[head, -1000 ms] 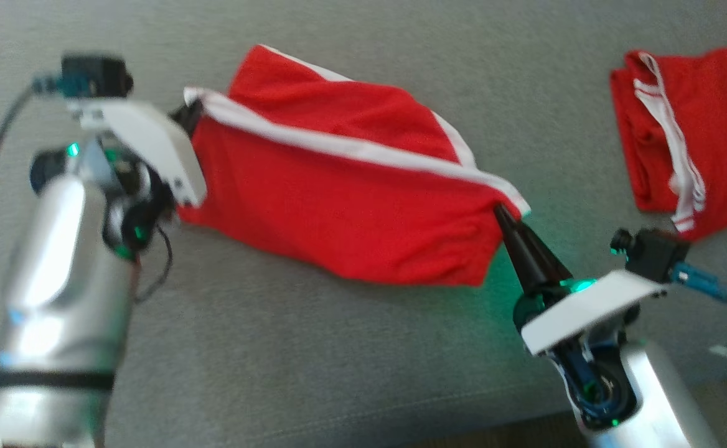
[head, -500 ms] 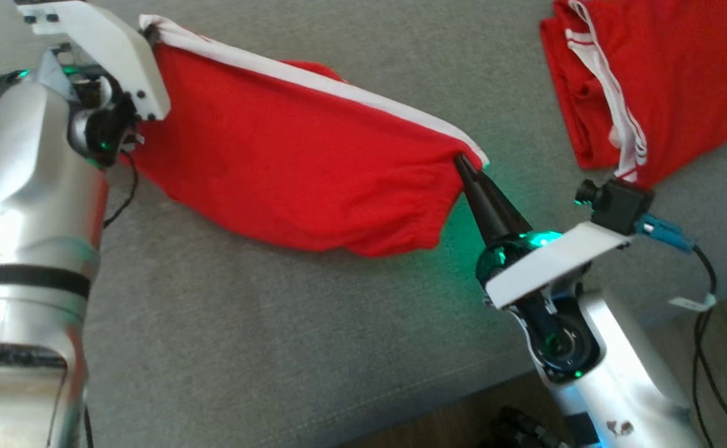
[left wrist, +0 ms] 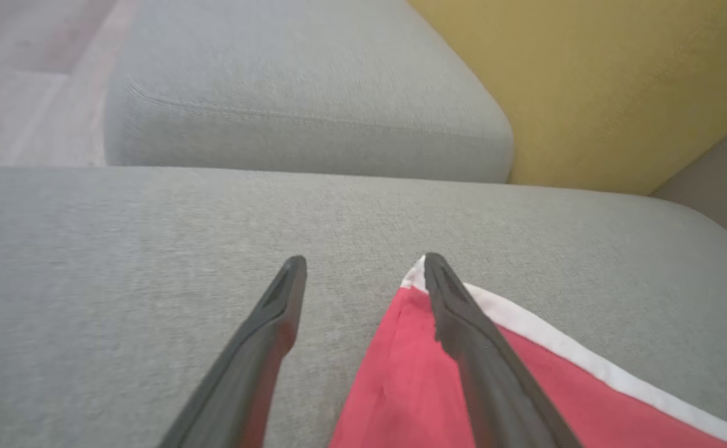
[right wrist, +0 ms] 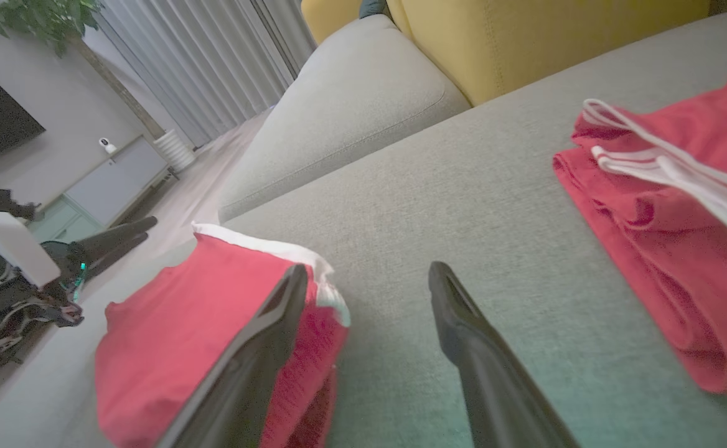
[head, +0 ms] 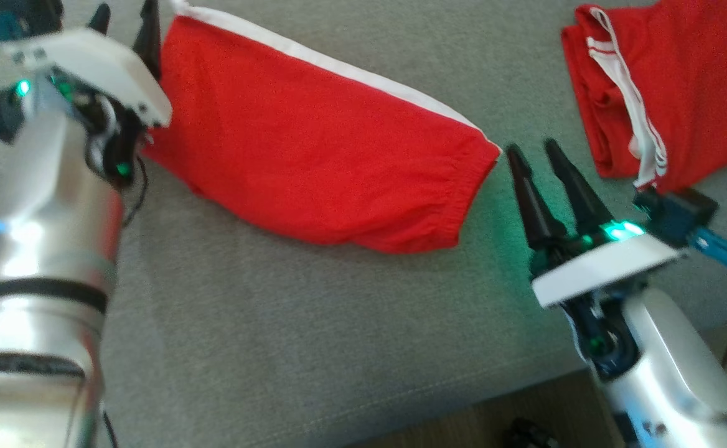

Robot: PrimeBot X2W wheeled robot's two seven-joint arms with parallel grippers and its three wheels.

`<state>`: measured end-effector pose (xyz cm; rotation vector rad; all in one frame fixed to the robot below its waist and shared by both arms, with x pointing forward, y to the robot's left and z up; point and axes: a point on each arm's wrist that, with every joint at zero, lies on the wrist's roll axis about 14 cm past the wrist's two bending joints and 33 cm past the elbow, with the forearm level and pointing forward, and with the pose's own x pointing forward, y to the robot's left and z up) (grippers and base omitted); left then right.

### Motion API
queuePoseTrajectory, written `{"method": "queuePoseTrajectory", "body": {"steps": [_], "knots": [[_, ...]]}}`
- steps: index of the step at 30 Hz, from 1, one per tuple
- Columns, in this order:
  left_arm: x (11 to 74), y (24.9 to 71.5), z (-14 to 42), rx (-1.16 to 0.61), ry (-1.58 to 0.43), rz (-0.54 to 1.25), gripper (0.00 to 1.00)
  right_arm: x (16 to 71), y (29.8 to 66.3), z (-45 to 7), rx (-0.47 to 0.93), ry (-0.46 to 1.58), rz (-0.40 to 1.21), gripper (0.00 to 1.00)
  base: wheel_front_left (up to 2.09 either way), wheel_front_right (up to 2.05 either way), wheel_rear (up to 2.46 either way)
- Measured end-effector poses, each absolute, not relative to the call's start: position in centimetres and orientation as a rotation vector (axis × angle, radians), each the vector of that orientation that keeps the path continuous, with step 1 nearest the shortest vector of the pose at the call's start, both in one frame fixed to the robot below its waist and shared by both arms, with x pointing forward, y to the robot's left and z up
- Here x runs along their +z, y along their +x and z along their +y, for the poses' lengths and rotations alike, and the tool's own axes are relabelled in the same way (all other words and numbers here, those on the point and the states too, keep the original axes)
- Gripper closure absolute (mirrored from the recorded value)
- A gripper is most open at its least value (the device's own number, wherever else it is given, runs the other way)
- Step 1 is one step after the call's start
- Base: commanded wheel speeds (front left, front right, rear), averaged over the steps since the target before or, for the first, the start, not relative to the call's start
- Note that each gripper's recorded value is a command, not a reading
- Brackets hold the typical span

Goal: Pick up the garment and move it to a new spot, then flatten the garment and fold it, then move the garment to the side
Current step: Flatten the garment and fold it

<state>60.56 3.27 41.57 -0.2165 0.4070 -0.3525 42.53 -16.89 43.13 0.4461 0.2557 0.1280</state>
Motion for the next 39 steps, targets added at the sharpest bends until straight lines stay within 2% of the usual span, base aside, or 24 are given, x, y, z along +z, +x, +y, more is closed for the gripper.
{"method": "queuePoseTrajectory", "body": {"steps": [3, 7, 14, 20, 26, 33, 39], "knots": [[42.1, 59.3, 4.8, -0.308, -0.212, 0.307, 0.00, 43.1, 41.6, -17.9, 0.105, 0.389, 0.248, 0.00, 0.00, 0.00, 0.00], [43.2, 56.9, 7.9, -0.224, -0.170, 0.202, 0.00, 46.0, 41.9, -20.4, 0.069, 0.242, 0.137, 0.00, 0.00, 0.00, 0.00], [48.2, 52.4, 11.6, -0.121, -0.125, 0.002, 0.00, 49.5, 42.2, -20.3, 0.088, 0.114, 0.051, 0.00, 0.00, 0.00, 0.00], [48.0, 46.8, 13.6, -0.066, -0.106, -0.002, 0.00, 50.8, 41.5, -19.3, 0.116, 0.079, 0.033, 0.00, 0.00, 0.00, 0.00], [48.4, 42.2, 15.2, -0.018, -0.106, -0.002, 0.00, 50.6, 39.2, -18.4, 0.129, 0.073, 0.068, 0.00, 0.00, 0.00, 0.00], [49.4, 39.5, 16.0, 0.000, -0.097, -0.019, 0.00, 50.1, 36.8, -17.8, 0.126, 0.103, 0.094, 0.00, 0.00, 0.00, 0.00], [49.4, 38.9, 15.9, -0.006, -0.089, -0.010, 0.00, 50.4, 36.4, -17.8, 0.125, 0.106, 0.091, 0.00, 0.00, 0.00, 0.00]]}}
